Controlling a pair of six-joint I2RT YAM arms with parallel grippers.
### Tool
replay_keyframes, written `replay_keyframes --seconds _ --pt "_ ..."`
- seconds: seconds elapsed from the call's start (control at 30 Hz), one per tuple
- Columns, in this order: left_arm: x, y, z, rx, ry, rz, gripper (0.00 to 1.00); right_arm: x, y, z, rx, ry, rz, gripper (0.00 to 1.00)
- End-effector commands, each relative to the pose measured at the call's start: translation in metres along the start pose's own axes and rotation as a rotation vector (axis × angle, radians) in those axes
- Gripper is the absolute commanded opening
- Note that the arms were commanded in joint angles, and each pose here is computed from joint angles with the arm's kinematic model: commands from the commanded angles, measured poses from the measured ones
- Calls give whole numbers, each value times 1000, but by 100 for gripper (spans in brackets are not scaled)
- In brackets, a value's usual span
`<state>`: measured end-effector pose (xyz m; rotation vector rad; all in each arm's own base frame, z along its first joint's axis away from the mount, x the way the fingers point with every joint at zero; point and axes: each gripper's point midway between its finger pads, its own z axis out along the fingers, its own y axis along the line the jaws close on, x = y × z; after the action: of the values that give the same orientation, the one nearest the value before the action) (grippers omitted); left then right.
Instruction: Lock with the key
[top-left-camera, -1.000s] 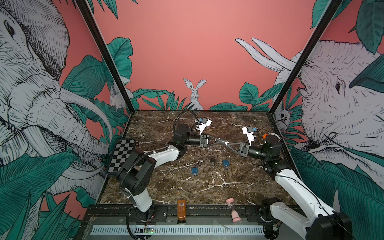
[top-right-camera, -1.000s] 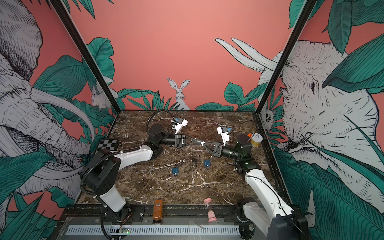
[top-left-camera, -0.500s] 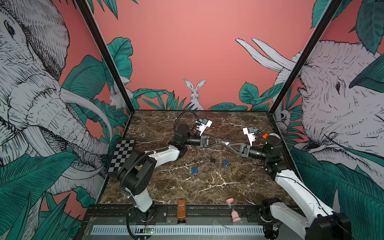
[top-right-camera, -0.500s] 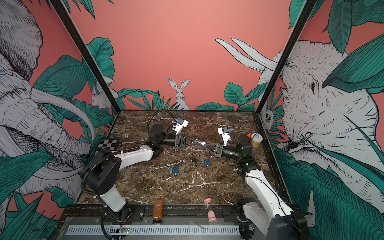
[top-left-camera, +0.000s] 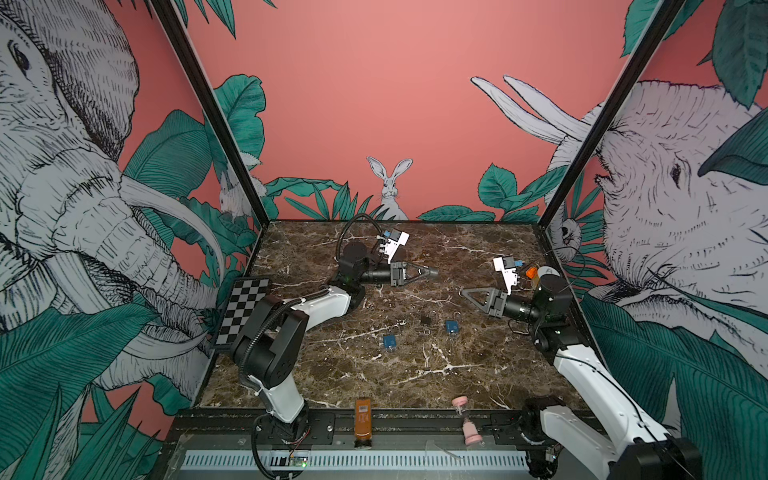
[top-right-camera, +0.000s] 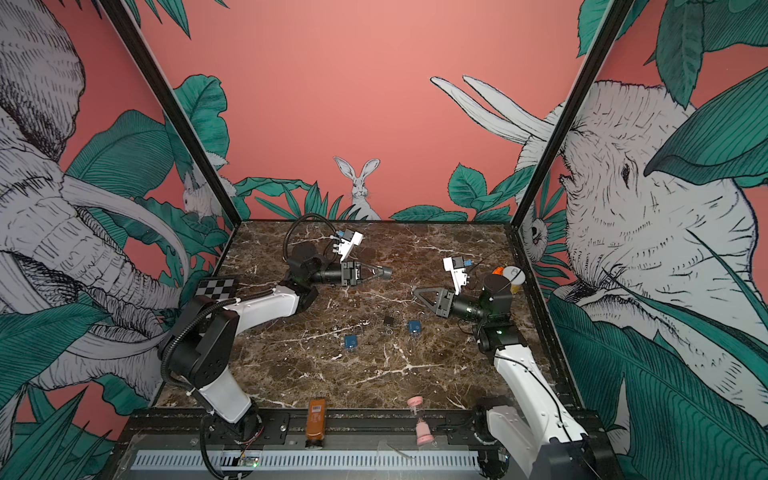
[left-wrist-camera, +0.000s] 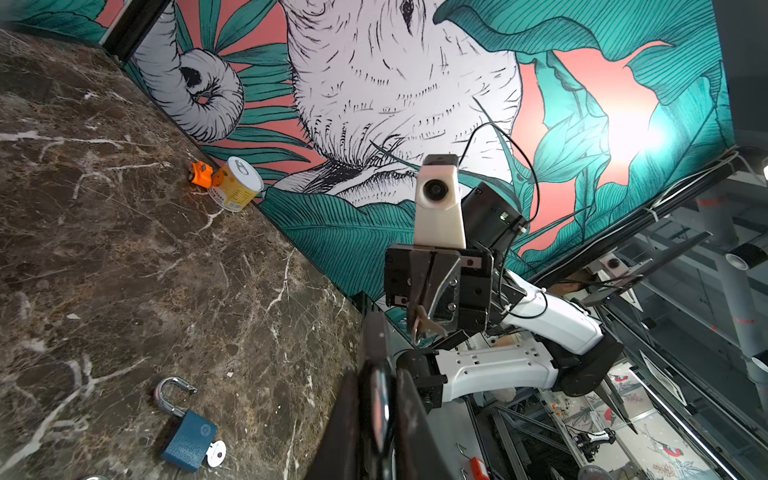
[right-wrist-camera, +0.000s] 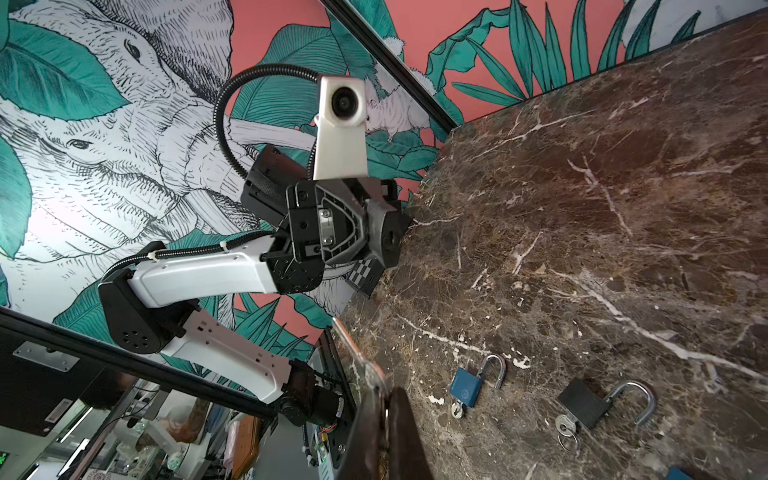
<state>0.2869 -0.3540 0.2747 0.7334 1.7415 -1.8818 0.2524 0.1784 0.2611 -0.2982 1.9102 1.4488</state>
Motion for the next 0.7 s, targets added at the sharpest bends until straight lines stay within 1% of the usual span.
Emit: replay_keyframes --seconds 0.0,0.03,0.1,0.17,0.2,0.27,0.3,0.33,0.43,0.53,0.67 --pt "-7 -10 2 16 -15 44 0 -6 -27 -10 149 -38 51 0" --pt "-8 -7 4 6 -15 42 0 -2 -42 -13 211 -44 95 0" --pt "0 4 15 -28 27 24 0 11 -74 -24 369 -37 169 0" --pt "19 15 30 -81 117 17 0 25 -100 -37 501 -39 229 0" --pt "29 17 39 -96 173 26 0 30 -111 -42 541 -50 262 0" --pt "45 21 55 -103 254 29 0 40 -127 -52 600 -78 319 0" --pt "46 26 59 -103 273 23 0 45 -135 -56 625 -92 342 0" --pt "58 24 71 -82 307 19 0 48 -140 -59 647 -102 352 0" --pt "73 44 87 -95 378 17 0 60 -157 -69 734 -120 388 0" --pt "99 62 103 -118 492 8 0 74 -173 -80 816 -145 423 0" --pt "118 81 125 -117 569 -25 0 89 -189 -100 907 -197 459 0"
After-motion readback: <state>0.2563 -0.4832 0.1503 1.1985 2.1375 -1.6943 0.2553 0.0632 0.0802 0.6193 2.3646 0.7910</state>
